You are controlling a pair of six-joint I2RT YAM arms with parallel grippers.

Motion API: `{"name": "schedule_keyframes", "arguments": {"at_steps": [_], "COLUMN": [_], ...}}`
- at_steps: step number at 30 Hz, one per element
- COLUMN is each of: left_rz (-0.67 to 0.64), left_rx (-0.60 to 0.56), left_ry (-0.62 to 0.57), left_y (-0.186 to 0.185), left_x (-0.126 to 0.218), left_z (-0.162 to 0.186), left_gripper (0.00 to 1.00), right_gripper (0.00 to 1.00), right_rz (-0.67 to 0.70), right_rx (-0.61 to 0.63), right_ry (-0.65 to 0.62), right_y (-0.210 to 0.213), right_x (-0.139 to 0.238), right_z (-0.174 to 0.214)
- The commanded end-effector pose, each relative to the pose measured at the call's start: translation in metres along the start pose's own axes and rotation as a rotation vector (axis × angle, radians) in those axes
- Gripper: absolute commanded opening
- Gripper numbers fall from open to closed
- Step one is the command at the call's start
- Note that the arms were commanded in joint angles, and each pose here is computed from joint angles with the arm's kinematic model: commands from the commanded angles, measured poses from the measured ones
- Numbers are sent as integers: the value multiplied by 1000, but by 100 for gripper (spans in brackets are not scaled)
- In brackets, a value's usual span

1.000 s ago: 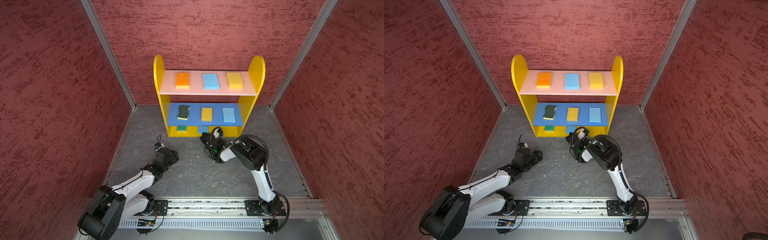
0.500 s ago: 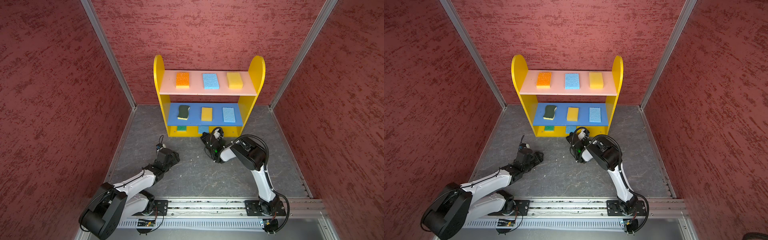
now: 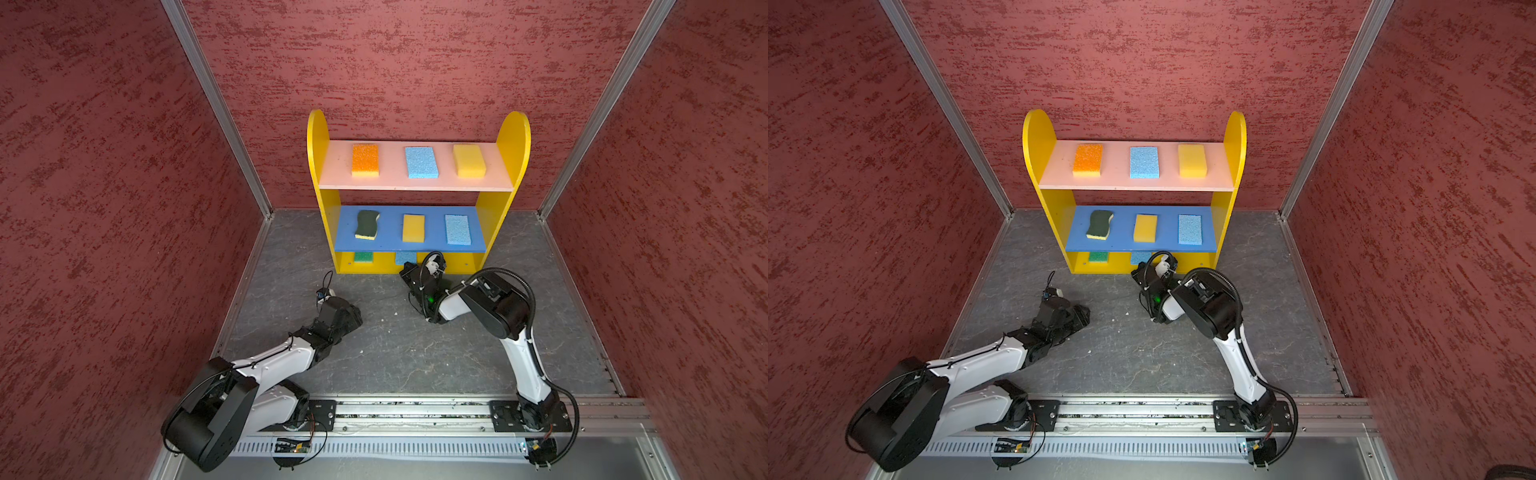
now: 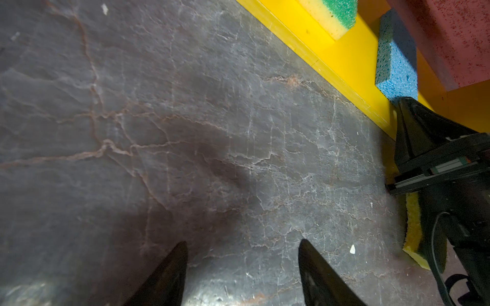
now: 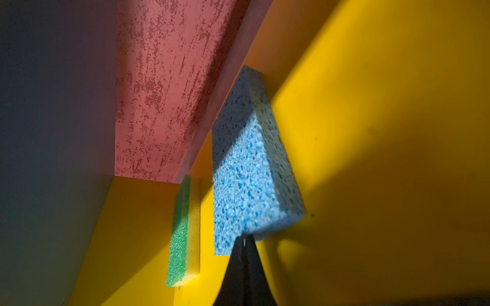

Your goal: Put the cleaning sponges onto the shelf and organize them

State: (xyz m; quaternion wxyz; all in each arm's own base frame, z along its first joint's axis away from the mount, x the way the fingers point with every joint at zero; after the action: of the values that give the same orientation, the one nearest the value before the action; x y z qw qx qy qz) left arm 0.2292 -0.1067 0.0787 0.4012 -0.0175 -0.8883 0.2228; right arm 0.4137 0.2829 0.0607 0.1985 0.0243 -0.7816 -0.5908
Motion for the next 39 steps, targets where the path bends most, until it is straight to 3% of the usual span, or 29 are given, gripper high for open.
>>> {"name": "schedule_keyframes", "arguments": {"at_steps": [1,26,34,39], "left_rz": [-2,-27,-38,-50], "left_rx": [2,-43,-74,-96], "left_ry": [-20,-37,-54,-50], "left_y": [-6,-12,-16,-19], "left_x": [2,14,30,38], "left_z": [-7,-13,-18,-17], "left_gripper": [67,67,67,67], "right_gripper": [0,1,16,23], "right_rz": [85,0,-12,-16], "right_rx": [28,128,280,298], "right_ry": [4,107,149,181], "right_y": [-32,17,50,54], "right_x": [-1,32,62,82], "right_z": [-3,3,18,24]}}
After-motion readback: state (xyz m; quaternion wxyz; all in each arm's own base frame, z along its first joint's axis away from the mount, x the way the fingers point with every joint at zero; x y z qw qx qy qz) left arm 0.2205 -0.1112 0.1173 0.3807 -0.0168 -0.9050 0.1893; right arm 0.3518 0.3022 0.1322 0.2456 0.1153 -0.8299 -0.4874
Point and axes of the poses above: each gripper's point midway between its finger pads, its own x axis back along the fingers, its own y axis along the line the jaws close on, z = x × y, the point moved 6 cm from there along x, back along the fingers, and after that the axes turned 9 degrees about -x, right-handed, at the moved point
